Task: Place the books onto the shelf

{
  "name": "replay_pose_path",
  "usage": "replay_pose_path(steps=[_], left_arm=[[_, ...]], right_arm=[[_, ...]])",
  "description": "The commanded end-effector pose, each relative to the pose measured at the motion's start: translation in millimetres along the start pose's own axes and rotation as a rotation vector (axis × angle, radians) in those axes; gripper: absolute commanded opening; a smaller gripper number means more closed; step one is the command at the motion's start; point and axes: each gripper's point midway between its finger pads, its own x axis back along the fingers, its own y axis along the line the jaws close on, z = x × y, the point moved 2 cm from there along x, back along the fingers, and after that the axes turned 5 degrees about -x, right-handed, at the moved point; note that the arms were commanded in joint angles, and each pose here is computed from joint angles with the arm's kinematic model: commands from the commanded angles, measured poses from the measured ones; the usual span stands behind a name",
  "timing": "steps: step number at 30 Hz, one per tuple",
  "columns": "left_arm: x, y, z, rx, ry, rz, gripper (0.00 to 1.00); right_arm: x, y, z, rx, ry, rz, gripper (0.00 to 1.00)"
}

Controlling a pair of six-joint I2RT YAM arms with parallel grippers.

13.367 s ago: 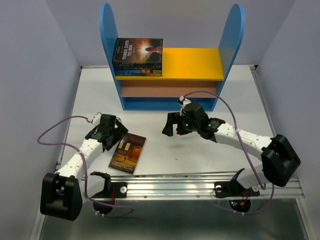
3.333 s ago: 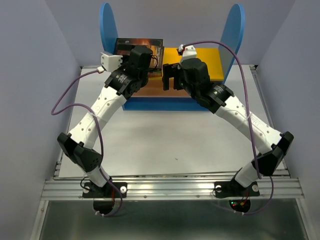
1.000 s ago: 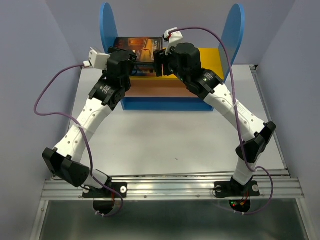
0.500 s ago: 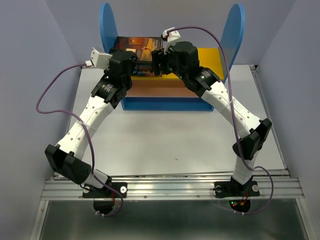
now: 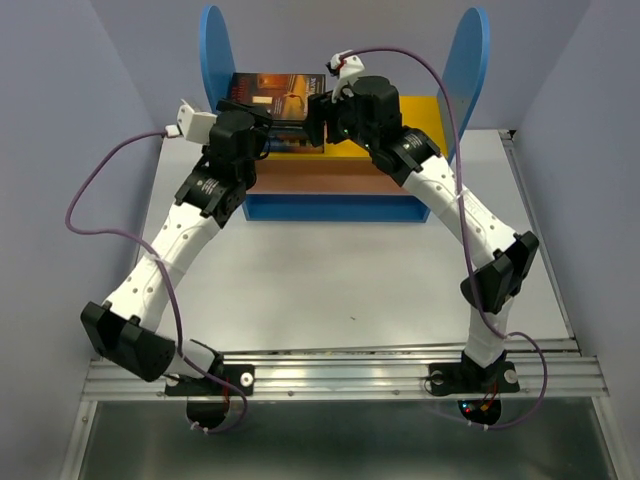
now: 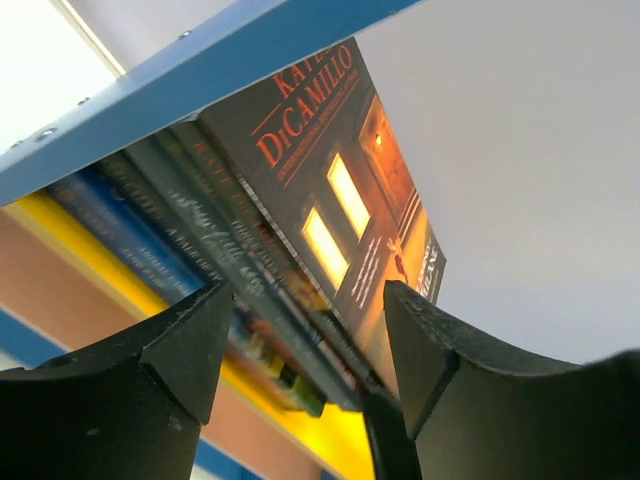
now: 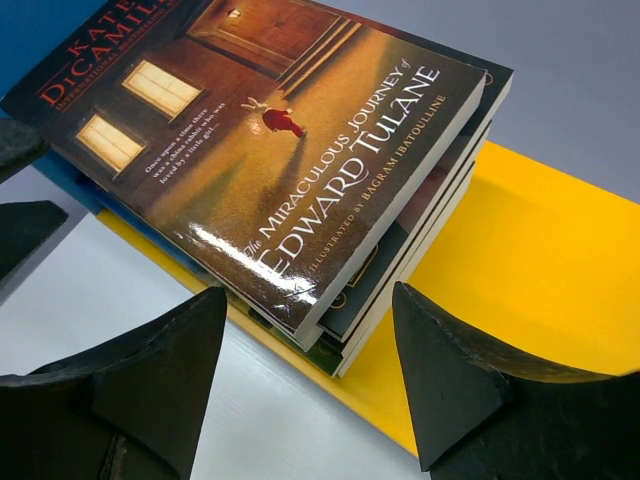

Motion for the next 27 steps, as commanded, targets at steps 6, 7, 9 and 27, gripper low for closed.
replay_pose_path(steps=[6, 7, 9, 27], left_arm=[[58.4, -7.0, -61.7, -0.009, -0.118, 0.122, 0.86], [61.4, -5.0, -65.5, -0.005, -0.130, 0.118, 0.86], [64.8, 2.1, -71.9, -0.001, -0.161, 0.098, 0.87], [76.1, 21.8, -87.8, 0.034, -0.229, 0.038, 0.88]], right_arm=[[5.8, 21.9, -30.5, -0.021, -0.076, -0.114, 0.72], [6.0, 23.1, -30.3, -0.022, -0.074, -0.122, 0.72], [5.5, 25.3, -29.4, -0.029, -0.070, -0.134, 0.71], [15.1, 43.5, -28.4, -0.082, -0.046, -0.240, 0.53]])
